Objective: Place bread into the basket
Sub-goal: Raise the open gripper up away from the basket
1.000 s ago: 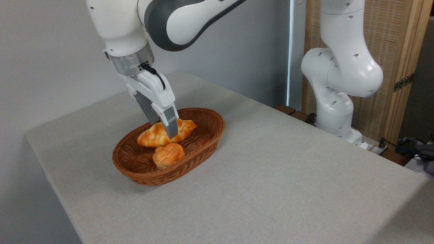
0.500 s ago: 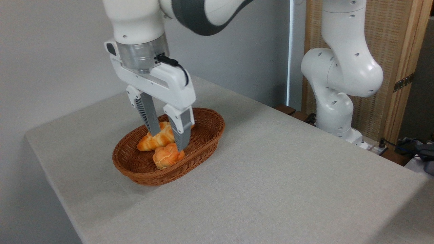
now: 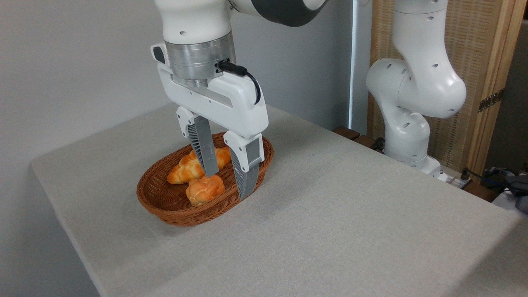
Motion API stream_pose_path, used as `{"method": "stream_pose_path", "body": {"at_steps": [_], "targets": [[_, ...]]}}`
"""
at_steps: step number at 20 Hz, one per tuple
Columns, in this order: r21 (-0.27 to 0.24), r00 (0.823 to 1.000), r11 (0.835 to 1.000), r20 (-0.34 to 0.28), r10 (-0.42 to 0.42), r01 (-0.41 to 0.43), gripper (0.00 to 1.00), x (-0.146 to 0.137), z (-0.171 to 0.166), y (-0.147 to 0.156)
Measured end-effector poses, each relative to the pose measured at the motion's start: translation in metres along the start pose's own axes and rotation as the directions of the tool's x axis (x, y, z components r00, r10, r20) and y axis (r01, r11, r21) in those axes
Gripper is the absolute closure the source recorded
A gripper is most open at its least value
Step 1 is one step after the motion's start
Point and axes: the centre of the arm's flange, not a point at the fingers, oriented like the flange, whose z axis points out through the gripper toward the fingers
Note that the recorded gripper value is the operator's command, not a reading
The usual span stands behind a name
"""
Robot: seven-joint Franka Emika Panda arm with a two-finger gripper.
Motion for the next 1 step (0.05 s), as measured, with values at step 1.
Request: {"method": "stream_pose_path", "body": {"at_steps": [1], "targets": [[0.000,1.000,1.000,0.000,0.001,-0.001,0.00,0.0002,0.0000,0.0002]]}}
